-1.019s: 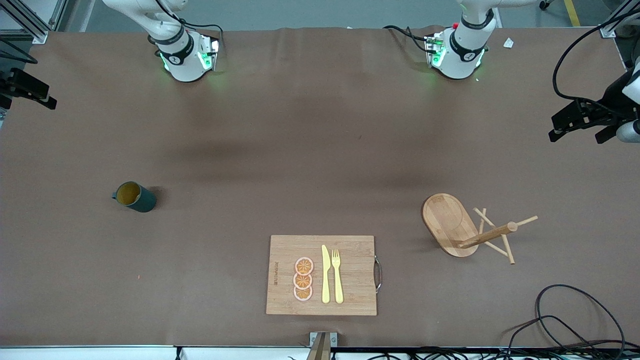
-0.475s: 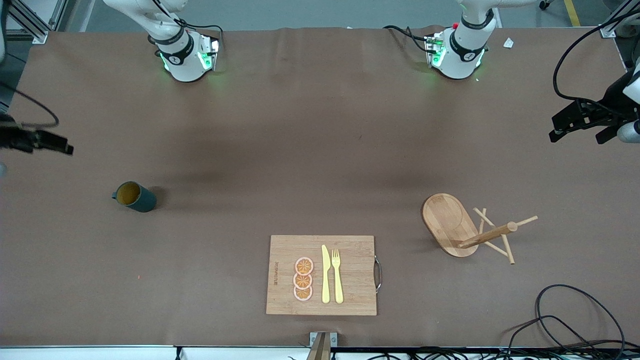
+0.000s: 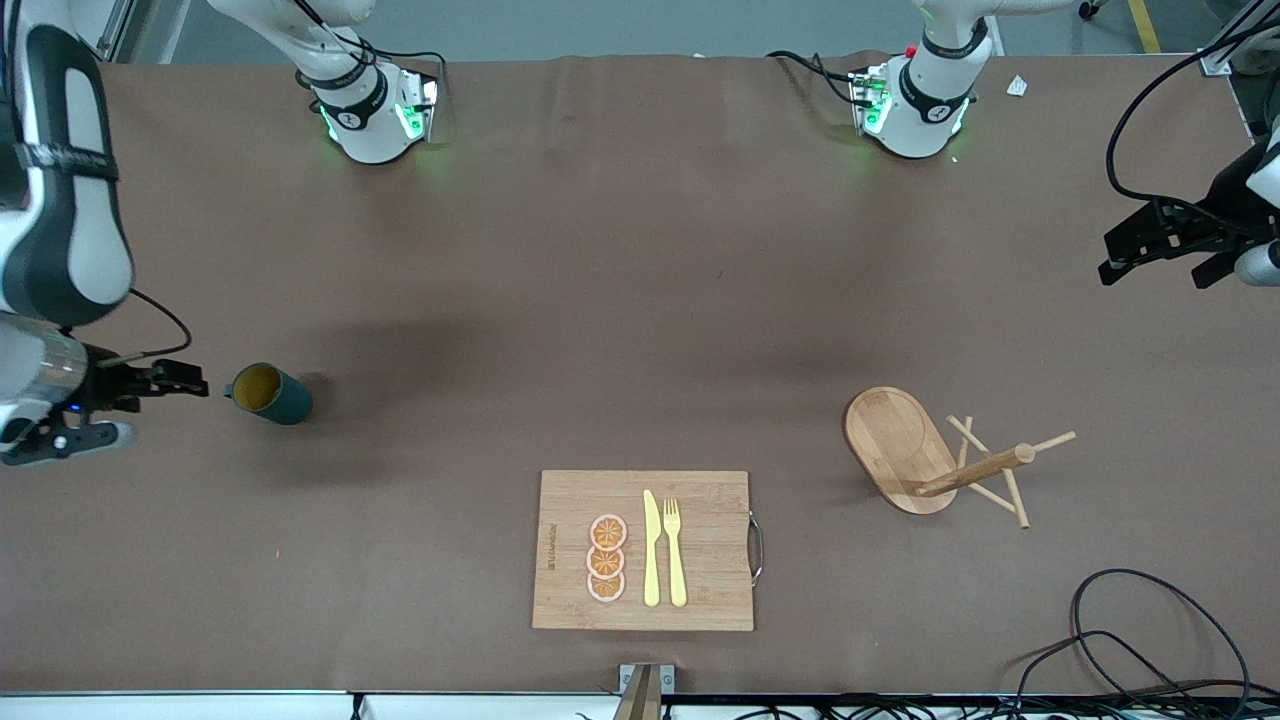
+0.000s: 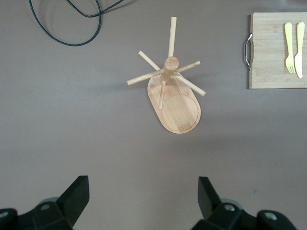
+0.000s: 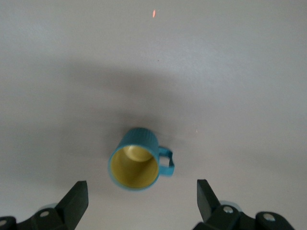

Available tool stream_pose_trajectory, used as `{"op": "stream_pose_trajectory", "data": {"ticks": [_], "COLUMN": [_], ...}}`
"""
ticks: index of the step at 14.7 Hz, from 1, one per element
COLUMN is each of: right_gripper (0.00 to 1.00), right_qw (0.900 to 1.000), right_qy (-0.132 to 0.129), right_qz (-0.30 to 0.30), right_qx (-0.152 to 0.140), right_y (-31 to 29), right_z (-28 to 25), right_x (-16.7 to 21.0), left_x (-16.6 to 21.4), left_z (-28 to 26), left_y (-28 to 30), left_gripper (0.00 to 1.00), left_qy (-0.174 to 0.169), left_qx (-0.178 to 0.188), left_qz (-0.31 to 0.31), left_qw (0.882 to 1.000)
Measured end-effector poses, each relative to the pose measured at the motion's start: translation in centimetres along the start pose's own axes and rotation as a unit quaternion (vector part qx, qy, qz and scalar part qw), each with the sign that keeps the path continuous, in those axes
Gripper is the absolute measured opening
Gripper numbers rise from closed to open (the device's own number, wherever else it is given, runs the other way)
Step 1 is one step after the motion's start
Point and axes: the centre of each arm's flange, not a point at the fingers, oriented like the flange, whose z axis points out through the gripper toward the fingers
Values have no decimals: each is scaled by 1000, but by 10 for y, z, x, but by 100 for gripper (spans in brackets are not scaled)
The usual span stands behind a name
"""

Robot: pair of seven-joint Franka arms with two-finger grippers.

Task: Pass cup and hang on rack
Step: 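Lower the right gripper onto the teal mug and grasp its rim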

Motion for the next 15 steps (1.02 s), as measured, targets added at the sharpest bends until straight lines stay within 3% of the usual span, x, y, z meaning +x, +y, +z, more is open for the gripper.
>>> {"op": "stream_pose_trajectory", "data": {"ticks": [5,11,15], "right_gripper": [100,97,59], "right_qw": [994,987,980], "right_qy": [-4,-16,-20], "right_qz": [-111,-163,-195], "right_qx": [1,8,12], "right_y": [-1,13,18], "right_z": [73,116,131], "right_x": [-9,-10,-12], "left_x": [0,0,1], "left_z": [0,0,2], "left_y": [0,0,0], "left_gripper": [100,100,100], "left_qy": [0,0,-1], "left_qx": [0,0,0], "left_qz": [0,0,0], "left_qw": [1000,1000,1000]}}
